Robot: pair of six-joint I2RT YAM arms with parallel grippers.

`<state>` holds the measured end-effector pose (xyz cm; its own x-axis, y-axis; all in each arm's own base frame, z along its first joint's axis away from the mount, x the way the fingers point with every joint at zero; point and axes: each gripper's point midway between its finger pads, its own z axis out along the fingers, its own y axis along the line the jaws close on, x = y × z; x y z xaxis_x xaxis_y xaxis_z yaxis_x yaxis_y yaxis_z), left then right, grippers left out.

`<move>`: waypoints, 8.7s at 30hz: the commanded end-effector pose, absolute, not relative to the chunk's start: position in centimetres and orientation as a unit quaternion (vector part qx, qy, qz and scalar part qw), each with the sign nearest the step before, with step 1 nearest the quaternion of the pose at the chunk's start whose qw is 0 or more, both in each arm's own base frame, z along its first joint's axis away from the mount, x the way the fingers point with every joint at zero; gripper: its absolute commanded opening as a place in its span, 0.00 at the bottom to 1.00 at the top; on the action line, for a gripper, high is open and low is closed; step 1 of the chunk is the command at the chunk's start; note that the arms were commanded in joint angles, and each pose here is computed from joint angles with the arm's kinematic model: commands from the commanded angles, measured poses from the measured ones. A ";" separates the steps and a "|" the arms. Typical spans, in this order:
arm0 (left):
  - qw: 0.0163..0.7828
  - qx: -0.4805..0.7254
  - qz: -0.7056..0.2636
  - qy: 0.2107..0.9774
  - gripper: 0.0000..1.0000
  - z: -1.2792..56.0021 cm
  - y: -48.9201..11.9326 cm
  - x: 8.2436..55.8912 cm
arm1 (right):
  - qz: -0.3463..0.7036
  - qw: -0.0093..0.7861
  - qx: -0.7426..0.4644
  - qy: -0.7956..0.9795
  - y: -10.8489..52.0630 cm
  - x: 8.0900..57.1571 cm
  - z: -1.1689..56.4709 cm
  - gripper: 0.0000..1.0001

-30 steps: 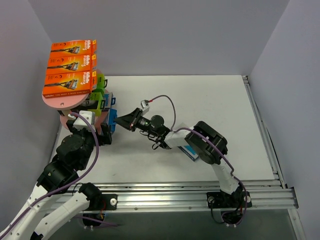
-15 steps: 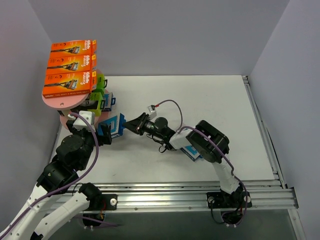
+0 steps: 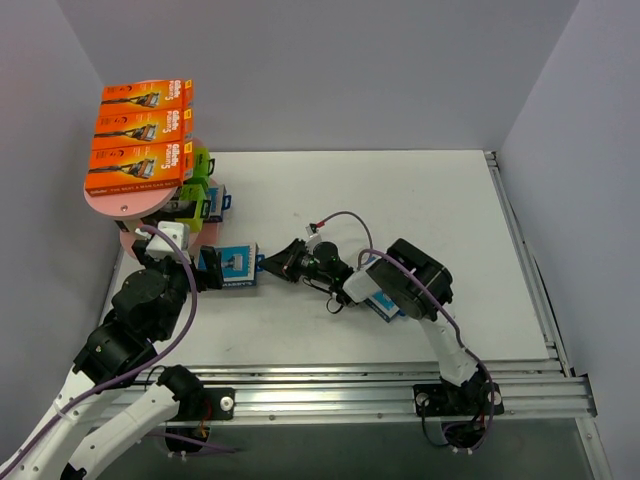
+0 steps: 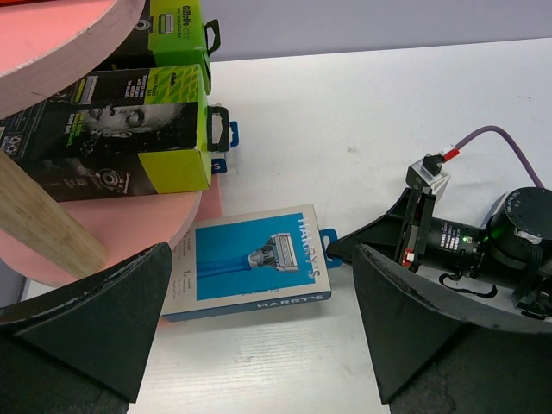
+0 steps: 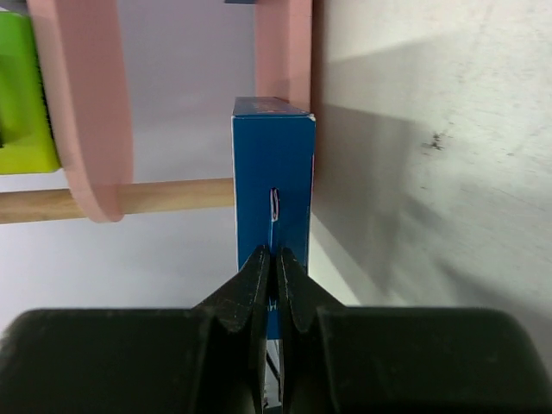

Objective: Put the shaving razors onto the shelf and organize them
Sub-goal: Place the shaving razor onto shelf, then grab a shaving razor with the right arm

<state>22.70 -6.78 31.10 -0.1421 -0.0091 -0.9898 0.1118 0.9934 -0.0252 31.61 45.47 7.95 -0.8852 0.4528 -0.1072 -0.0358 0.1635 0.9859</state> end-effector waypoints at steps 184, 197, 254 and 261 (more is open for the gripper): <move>0.675 0.026 -0.069 0.734 0.95 32.6 -7.2 23.0 | 0.651 0.252 0.121 0.706 50.4 43.5 9.5 0.35; 0.667 0.038 -0.064 0.741 0.94 32.1 -7.6 23.3 | 0.542 0.316 0.093 0.773 39.4 43.9 13.7 0.40; 0.657 0.060 -0.077 0.747 0.95 31.2 -8.7 23.6 | 0.182 0.315 0.344 0.866 10.6 23.9 2.4 0.51; 0.657 0.058 -0.075 0.748 0.95 31.1 -8.7 23.7 | 0.204 0.329 0.295 0.874 13.3 28.2 3.1 0.51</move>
<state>23.42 -8.53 29.63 -0.1759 0.0285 -0.9840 0.1870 0.9823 -0.0049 26.03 11.87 2.28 -0.5916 0.6866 -0.4225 0.4524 0.7165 0.5310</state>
